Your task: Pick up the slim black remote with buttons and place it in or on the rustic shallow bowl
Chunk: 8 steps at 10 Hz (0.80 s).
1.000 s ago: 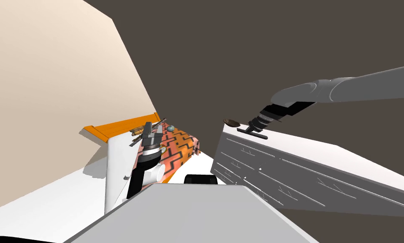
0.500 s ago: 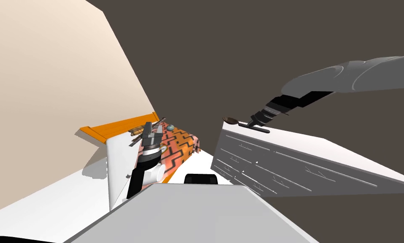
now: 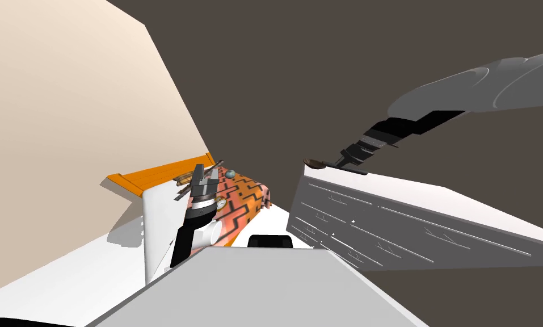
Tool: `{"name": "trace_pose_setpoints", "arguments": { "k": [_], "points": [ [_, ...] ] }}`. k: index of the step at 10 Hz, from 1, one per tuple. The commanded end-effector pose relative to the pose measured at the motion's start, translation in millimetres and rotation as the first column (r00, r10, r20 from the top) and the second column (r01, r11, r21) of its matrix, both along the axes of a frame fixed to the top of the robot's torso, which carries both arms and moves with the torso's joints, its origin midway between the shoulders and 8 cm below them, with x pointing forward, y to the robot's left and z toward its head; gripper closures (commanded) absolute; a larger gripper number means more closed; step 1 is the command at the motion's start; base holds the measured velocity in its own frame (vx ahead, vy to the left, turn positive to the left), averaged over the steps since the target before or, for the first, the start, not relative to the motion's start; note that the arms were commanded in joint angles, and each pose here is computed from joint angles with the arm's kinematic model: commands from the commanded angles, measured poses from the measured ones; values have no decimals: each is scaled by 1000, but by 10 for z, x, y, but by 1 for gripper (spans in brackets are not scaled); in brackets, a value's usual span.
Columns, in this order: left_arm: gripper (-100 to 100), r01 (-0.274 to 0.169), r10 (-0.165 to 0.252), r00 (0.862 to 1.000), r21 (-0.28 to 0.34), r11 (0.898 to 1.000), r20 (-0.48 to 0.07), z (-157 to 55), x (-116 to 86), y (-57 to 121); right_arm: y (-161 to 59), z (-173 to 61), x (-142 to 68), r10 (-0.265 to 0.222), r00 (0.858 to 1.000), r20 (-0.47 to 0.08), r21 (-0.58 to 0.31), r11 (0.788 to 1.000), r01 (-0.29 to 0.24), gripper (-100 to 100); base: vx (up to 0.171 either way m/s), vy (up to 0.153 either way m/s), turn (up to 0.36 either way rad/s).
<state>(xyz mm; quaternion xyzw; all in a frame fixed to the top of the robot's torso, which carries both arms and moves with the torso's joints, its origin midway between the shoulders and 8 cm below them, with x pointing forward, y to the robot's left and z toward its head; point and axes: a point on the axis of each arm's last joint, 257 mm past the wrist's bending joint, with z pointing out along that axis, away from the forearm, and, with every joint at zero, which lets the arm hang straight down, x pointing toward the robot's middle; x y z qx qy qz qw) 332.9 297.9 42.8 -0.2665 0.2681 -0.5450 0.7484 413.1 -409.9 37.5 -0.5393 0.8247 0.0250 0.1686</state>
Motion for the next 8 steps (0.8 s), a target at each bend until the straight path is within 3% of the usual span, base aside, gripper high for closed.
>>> {"name": "trace_pose_setpoints", "arguments": {
  "k": [1, 4, 8],
  "points": [
    [0, 0, 0, 1000, 0, 1000, 0, 0, 0, 0, 20, 68, -47, 12, 1000, -13, -12, 1000, -12, 100, 153, 122, 8],
    [0, 0, 0, 1000, 0, 1000, 0, 0, 0, 0, 84, 200, -133, 20, 998, -63, -66, 998, -24, 100, 178, 138, 22],
    [0, 0, 0, 1000, 0, 1000, 0, 0, -1, 0, 119, 249, -247, -7, 991, -134, -146, 989, -13, 100, 229, 75, -3]
  ]
}}
